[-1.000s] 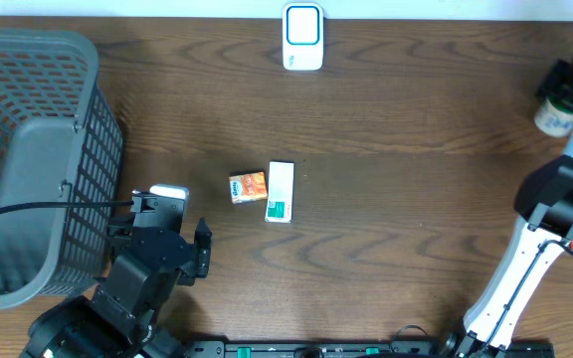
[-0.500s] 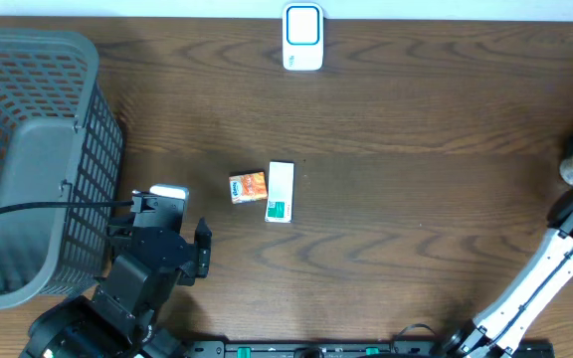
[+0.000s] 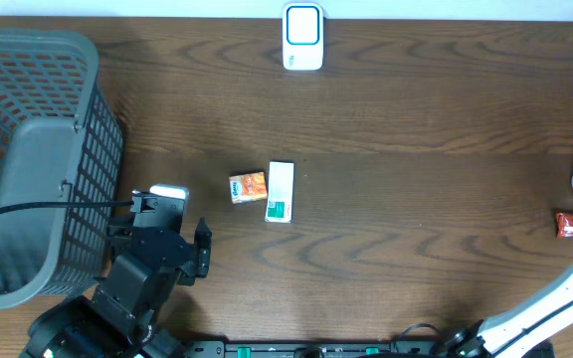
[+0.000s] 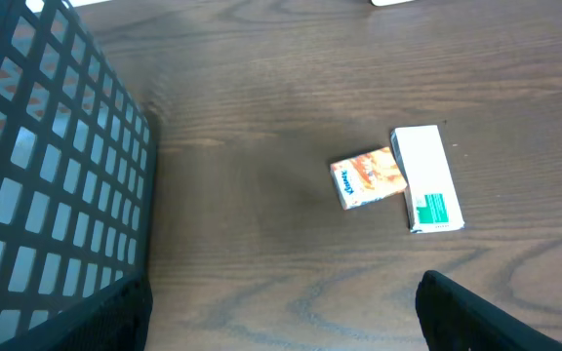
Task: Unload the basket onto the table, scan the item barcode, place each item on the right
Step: 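Release the jar and move the right gripper back toward center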
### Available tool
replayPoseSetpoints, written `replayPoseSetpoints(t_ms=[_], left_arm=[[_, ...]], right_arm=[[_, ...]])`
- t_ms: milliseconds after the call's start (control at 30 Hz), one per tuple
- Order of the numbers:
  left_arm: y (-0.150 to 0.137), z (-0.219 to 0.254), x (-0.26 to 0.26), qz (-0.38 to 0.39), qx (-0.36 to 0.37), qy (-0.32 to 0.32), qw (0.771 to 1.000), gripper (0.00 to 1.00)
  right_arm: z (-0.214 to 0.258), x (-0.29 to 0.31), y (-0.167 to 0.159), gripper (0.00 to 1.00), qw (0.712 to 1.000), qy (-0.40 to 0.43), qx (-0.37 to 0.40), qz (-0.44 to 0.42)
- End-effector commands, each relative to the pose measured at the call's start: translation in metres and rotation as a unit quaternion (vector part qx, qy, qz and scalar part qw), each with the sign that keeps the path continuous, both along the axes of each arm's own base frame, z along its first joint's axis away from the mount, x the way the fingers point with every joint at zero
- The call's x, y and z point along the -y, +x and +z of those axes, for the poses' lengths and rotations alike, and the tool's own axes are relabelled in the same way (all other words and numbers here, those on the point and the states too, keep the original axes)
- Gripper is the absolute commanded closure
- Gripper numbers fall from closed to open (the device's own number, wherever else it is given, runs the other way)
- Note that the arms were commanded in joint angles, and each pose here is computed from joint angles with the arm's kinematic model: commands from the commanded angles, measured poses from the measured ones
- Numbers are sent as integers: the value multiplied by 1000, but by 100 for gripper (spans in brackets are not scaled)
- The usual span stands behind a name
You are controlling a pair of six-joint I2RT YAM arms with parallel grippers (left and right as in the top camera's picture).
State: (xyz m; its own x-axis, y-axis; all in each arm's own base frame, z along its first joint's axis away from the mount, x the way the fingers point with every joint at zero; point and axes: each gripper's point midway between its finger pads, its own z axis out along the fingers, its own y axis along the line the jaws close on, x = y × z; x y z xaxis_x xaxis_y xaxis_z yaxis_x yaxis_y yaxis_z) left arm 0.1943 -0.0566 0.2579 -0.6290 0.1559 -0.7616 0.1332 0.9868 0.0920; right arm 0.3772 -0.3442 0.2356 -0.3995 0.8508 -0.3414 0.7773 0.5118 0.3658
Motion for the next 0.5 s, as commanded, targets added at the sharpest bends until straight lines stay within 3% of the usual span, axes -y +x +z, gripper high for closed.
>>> replayPoseSetpoints(t_ms=[0, 100, 200, 300, 367, 467], left_arm=[[0, -1, -2, 5, 1, 3, 1000, 15], [0, -1, -2, 5, 1, 3, 1000, 15], [0, -1, -2, 5, 1, 3, 1000, 15], [0, -1, -2, 5, 1, 3, 1000, 15], [0, -1, -2, 5, 1, 3, 1000, 15], [0, -1, -2, 5, 1, 3, 1000, 15]], right_arm=[[127, -96, 22, 1, 987, -60, 128, 74], [156, -162, 39, 1, 974, -73, 158, 143], [162, -271, 62, 1, 949, -55, 167, 262], [137, -386, 69, 1, 905, -31, 136, 403], [106, -460, 61, 1, 856, -27, 94, 508], [54, -520, 47, 1, 825, -41, 8, 563]])
